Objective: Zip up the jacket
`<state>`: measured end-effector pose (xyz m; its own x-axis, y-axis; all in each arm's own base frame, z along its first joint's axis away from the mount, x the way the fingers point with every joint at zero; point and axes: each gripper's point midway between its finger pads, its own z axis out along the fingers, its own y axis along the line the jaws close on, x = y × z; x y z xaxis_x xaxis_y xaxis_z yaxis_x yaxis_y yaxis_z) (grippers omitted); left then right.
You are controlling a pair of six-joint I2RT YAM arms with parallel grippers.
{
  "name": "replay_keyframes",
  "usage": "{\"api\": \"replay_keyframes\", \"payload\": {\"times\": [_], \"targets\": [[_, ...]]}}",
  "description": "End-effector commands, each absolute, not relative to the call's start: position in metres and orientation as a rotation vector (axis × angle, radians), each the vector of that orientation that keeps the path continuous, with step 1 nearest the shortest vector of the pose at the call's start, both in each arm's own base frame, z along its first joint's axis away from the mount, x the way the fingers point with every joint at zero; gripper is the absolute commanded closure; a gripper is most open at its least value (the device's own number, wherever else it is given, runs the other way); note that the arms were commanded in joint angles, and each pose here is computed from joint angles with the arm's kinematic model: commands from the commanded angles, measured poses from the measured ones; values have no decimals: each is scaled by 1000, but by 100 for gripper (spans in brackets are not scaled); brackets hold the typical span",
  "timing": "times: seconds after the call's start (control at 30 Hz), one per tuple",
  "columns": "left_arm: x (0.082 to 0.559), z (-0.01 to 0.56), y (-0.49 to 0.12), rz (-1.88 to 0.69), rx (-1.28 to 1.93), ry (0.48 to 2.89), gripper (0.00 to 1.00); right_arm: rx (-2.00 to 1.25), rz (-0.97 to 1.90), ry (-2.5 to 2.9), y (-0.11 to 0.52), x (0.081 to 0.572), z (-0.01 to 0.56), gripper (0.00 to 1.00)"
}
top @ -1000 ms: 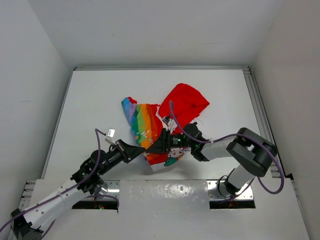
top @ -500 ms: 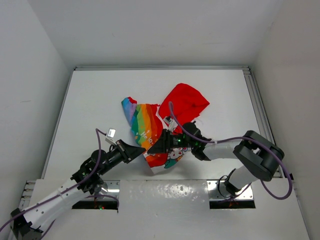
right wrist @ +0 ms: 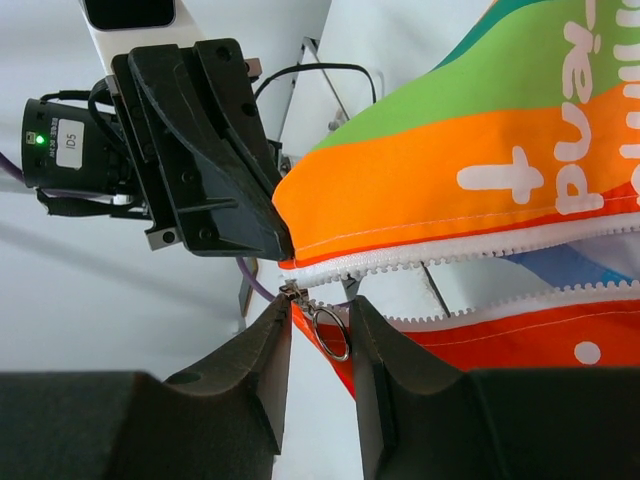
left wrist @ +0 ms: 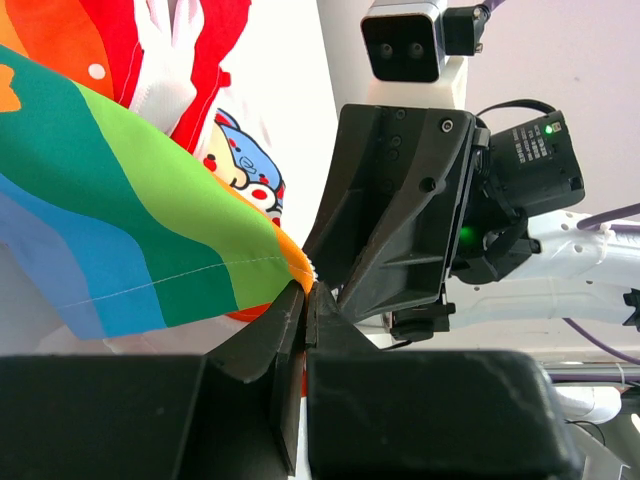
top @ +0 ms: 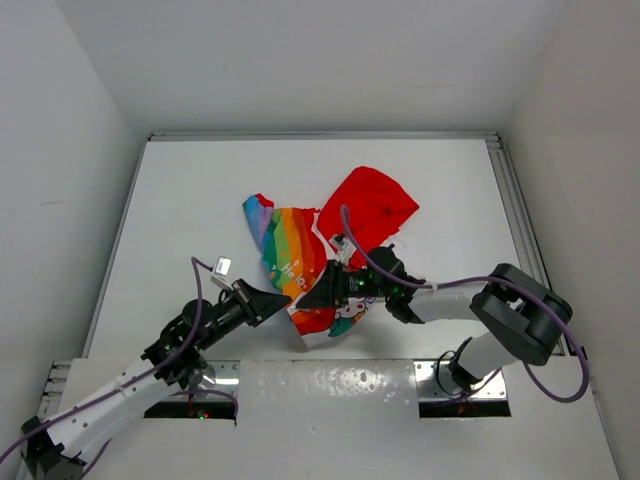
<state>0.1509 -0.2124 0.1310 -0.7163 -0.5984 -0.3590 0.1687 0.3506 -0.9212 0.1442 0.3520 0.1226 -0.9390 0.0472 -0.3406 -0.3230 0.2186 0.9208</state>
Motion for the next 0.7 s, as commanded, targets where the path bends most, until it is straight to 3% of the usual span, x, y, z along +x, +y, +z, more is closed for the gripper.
{"api": "replay_keyframes", "payload": {"times": [0.0,0.2,0.67], "targets": [[138,34,-201,-1299,-402,2117,100,-286,1793,2118,352,146,137,70],[138,33,-201,-1298,-402,2120,100,-282,1803,2116,351,145,138,70],[138,31,-201,-1297,-407,2121,100,-273,1797,2110,348,145,138,85]]}}
